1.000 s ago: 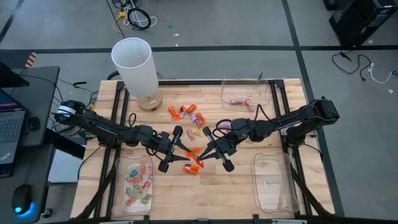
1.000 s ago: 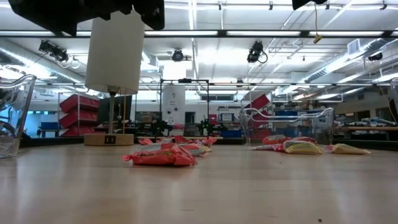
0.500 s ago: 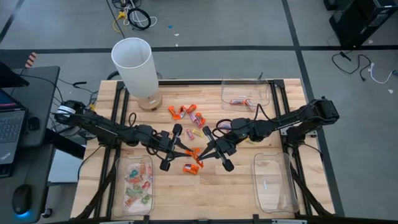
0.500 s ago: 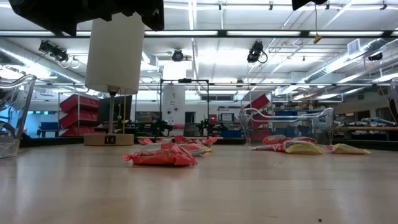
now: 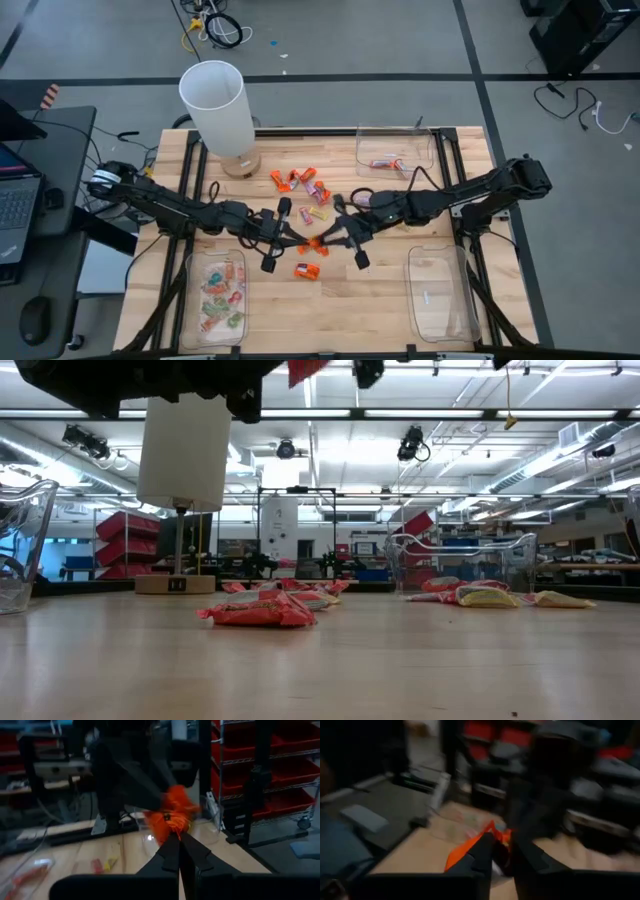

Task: Sort candy
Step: Put the small orange chocolate bar into the top right transparent bin

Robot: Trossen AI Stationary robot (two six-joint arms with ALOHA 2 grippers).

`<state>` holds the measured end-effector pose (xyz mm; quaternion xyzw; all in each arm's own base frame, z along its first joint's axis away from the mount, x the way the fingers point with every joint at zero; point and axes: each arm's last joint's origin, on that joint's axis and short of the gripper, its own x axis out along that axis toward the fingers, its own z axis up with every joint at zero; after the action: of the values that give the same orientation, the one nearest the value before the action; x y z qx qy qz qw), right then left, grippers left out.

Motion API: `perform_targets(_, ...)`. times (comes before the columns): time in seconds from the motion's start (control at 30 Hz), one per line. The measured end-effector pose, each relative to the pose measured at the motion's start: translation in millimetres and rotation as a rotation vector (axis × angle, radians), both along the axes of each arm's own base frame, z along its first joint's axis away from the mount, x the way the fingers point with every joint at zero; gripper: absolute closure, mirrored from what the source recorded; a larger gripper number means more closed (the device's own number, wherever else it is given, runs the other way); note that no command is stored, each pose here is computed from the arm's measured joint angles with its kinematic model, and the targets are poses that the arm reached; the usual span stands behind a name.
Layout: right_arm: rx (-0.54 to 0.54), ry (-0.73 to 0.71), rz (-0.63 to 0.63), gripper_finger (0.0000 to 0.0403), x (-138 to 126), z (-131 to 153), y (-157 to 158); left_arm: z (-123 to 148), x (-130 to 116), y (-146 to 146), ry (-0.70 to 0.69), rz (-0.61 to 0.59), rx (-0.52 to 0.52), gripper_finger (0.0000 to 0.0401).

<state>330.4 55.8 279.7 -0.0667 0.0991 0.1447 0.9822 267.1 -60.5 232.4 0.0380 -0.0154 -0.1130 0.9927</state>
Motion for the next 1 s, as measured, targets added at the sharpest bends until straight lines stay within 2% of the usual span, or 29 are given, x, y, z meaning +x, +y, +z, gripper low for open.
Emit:
perform_targets(0.13, -0.003, 0.074, -0.11, 0.031, -16.4, 8.8, -1.0, -5.5, 0.2, 1.9, 0.058, 0.073, 0.005, 0.04)
perform_targets(0.3, 0.011, 0.17, -0.236, 0.0283, -34.4, 12.6, 2.4, -7.6, 0.5, 6.5, 0.078, 0.23, 0.015, 0.04)
perform_targets(0.47, 0.065, 0.193, -0.383, 0.0271, -35.9, 8.8, 6.8, -7.0, -0.1, 12.3, 0.071, 0.433, 0.021, 0.0401)
perform_targets(0.57, 0.063, 0.204, -0.513, 0.0268, -37.5, 4.8, 7.8, -7.1, -0.6, 14.6, 0.071, 0.512, 0.029, 0.0401)
perform_targets(0.8, 0.012, 0.174, -0.625, 0.0264, -27.3, -7.2, 14.0, -7.9, -1.2, 16.1, 0.079, 0.569, 0.037, 0.0401)
perform_targets(1.0, 0.0, 0.159, -0.64, 0.0245, -13.6, -20.1, 15.5, -7.5, -1.5, 16.9, 0.075, 0.597, 0.035, 0.0401)
